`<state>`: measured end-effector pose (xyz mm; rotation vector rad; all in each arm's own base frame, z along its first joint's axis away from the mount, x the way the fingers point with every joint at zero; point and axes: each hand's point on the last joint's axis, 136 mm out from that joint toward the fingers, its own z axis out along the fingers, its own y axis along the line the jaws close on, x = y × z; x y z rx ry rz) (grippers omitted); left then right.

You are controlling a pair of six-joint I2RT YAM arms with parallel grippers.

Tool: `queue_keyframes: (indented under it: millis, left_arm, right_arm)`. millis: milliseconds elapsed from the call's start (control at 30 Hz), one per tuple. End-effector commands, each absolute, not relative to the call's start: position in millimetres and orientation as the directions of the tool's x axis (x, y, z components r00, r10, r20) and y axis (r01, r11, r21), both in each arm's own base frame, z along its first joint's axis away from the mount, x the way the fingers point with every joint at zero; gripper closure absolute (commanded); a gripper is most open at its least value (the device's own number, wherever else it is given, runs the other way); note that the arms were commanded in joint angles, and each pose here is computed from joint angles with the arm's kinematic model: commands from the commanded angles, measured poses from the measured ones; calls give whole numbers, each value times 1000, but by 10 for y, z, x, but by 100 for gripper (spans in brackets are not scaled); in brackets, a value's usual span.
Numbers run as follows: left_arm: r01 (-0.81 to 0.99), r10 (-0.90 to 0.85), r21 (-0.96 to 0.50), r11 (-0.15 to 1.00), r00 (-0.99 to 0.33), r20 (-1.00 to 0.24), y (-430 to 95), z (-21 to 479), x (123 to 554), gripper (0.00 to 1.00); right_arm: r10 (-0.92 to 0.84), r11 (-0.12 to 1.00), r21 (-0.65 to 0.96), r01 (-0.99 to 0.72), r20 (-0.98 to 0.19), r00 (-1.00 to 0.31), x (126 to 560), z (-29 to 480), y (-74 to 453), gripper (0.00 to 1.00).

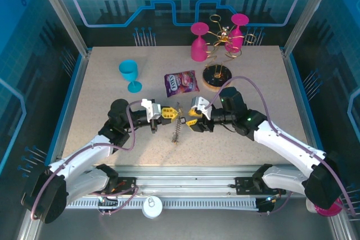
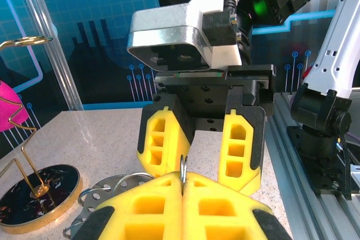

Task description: Put the keys on the keyring

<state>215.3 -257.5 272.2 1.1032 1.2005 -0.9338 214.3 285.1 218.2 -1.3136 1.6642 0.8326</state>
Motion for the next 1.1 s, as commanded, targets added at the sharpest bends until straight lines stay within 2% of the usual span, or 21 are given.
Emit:
queue_keyframes:
  millis: [0, 400, 500, 767, 867, 1067]
  left_arm:
    - [959, -25, 180, 221, 190, -981, -2562, 2842, 2132, 100]
    - [961, -29, 173, 216, 183, -983, -2563, 2843, 2127, 100]
    - [961, -30, 174, 217, 185, -982, -2562, 2847, 2129, 100]
    - [959, -26, 172, 227, 182, -983, -2551, 2829, 2154, 100]
    - [954, -16, 172, 244, 181, -983, -2538, 2806, 2183, 100]
    - [939, 34, 171, 297, 168, -985, -2506, 2714, 2286, 100]
  right_arm:
    - [-378, 223, 10, -975, -921, -97, 2151, 2224, 2873, 58]
    - [-341, 161, 29, -987, -936, -83, 2157, 2205, 3113, 61]
    - [-332, 150, 37, -988, -939, -86, 2151, 2211, 3140, 66]
    - [-338, 178, 19, -984, -938, -79, 2178, 2207, 3101, 94]
    - [-375, 212, -3, -977, -923, -79, 2206, 2171, 3032, 99]
    - [-472, 301, -85, -950, -879, -71, 2308, 2176, 2834, 100]
